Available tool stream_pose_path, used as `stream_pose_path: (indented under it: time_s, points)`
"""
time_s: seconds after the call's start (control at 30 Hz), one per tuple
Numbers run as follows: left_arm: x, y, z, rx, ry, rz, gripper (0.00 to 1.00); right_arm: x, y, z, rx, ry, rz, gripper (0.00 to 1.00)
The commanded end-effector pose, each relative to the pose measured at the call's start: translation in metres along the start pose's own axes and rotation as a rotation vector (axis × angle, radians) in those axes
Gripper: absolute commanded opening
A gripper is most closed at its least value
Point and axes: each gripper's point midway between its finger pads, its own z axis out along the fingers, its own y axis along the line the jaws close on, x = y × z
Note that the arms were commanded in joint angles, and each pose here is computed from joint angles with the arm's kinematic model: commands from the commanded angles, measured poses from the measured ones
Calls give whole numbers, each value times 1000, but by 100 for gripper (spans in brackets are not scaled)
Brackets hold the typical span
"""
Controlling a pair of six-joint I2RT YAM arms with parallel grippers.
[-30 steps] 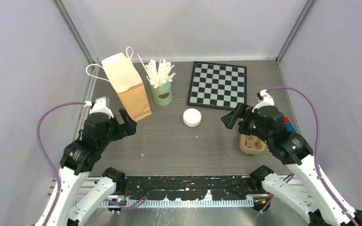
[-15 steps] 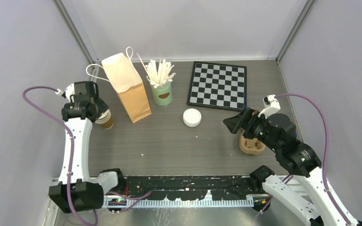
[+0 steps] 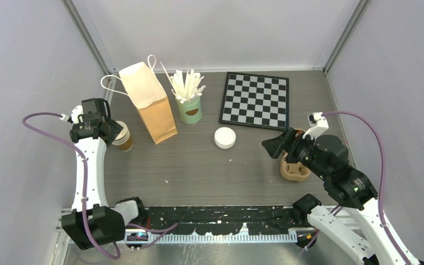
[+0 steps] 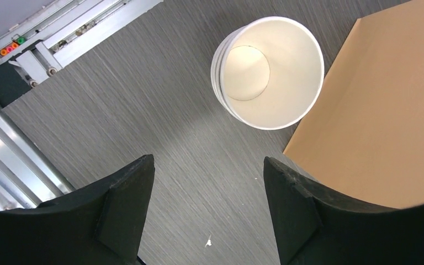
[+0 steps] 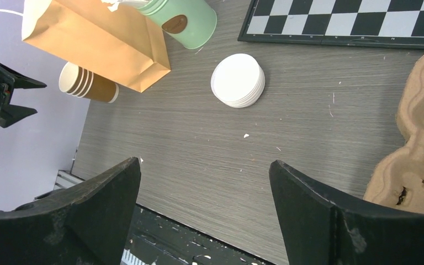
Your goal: Pack the takeout coffee
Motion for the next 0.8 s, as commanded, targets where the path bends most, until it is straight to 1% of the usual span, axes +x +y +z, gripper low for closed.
stream_pose_path:
  time_s: [0.0,0.13,0.27,0.33,0.53,0.77]
  points:
    - [-14,-9,-6,78,-49,-69,73,-8,7,0,-36,-29,-32,90]
    - [-10,-21,-12,163,-33,-65,68,-4,13,1,-75,-15,-35,90]
    - [-13,-12,-4,101,-48,-52,65,-4,14,3,-84,-25,-29,90]
    - [-18,-8,3,70,-58,-71,65,-3,13,4,-85,-25,-30,90]
    - [-13,-19,33,125,75,-220,59,-1,12,5,-86,-25,-37,90]
    - [-13,-12,57,80,108,-246,54,-3,17,6,-119,-37,-42,89]
